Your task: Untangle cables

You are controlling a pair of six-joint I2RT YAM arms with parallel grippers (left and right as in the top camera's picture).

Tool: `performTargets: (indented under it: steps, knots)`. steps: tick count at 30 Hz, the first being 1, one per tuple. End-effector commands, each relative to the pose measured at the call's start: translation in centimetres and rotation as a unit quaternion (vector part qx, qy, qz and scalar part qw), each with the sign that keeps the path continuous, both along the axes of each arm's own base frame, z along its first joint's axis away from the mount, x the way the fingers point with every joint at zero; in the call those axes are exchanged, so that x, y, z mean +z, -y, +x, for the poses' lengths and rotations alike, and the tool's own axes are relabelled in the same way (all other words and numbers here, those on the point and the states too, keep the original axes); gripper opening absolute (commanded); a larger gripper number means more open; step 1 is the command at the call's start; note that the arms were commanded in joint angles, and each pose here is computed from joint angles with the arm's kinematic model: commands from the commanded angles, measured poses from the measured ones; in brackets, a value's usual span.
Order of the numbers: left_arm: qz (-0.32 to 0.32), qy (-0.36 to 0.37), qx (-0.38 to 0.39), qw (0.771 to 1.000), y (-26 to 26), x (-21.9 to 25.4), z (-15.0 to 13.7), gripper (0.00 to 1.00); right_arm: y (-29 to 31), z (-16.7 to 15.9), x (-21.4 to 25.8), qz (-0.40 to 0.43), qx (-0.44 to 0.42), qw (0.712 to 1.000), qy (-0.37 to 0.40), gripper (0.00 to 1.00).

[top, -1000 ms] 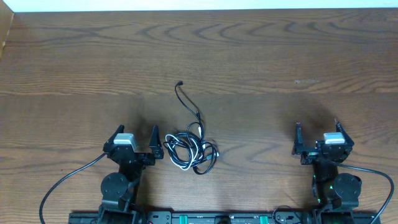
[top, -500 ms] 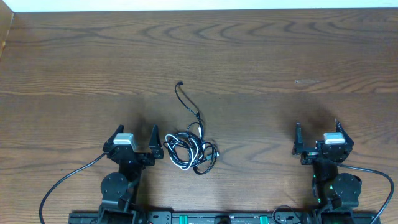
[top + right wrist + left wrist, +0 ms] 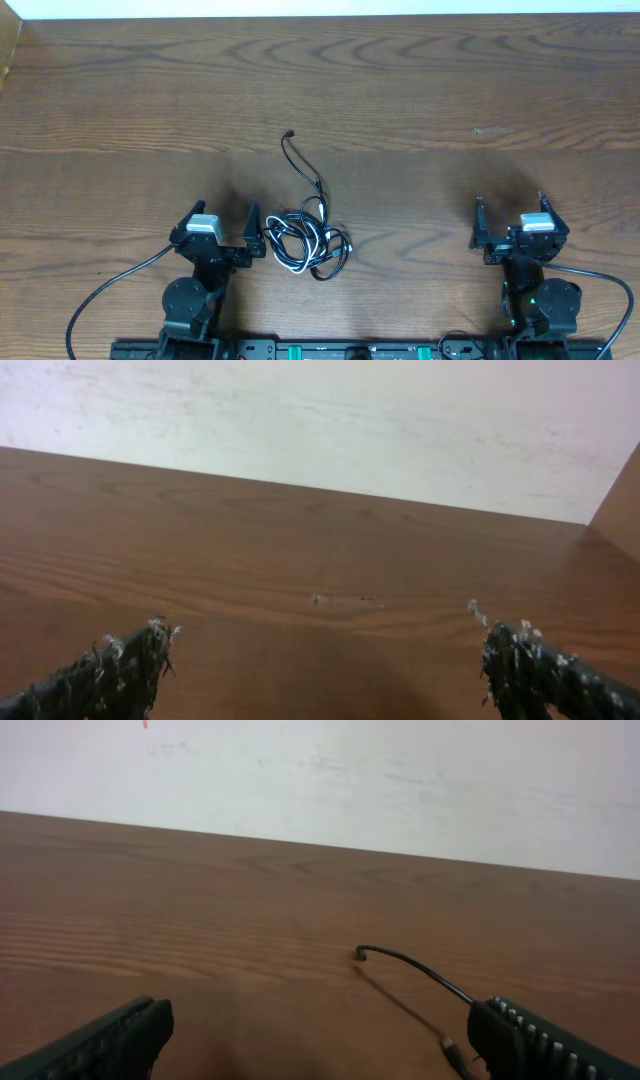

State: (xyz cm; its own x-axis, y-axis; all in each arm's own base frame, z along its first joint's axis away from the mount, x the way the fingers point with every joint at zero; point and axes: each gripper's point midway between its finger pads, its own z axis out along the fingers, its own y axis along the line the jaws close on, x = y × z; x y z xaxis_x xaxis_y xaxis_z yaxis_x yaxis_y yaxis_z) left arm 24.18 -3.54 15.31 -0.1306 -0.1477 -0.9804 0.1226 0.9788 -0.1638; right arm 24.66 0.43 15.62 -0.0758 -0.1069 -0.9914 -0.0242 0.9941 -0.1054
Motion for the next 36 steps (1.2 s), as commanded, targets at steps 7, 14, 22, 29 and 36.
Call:
performTargets:
  steps: [7, 14, 22, 29, 36]
  knots:
    - [0.009, -0.022, -0.007, 1.0, 0.2, 0.8, 0.0, 1.0, 0.1, 0.0, 0.0, 0.007, -0.005, 1.0, 0.002, 0.99]
    - [0.013, -0.055, -0.011, 0.998, 0.4, 2.0, 0.8, 1.0, 0.1, 0.0, 0.0, 0.007, -0.005, 1.0, 0.002, 0.99]
    - [0.011, -0.074, -0.036, 0.997, 1.5, 4.7, 2.3, 1.0, 0.1, 0.0, 0.0, 0.007, -0.005, 1.0, 0.002, 0.99]
    - [0.016, -0.145, -0.045, 0.988, 2.0, 5.5, 3.4, 1.0, 0.1, 0.0, 0.0, 0.007, -0.005, 1.0, 0.002, 0.99]
    - [0.011, -0.185, -0.078, 0.98, 3.3, 7.7, 4.3, 1.0, 0.1, 0.0, 0.0, 0.007, -0.005, 1.0, 0.002, 0.99]
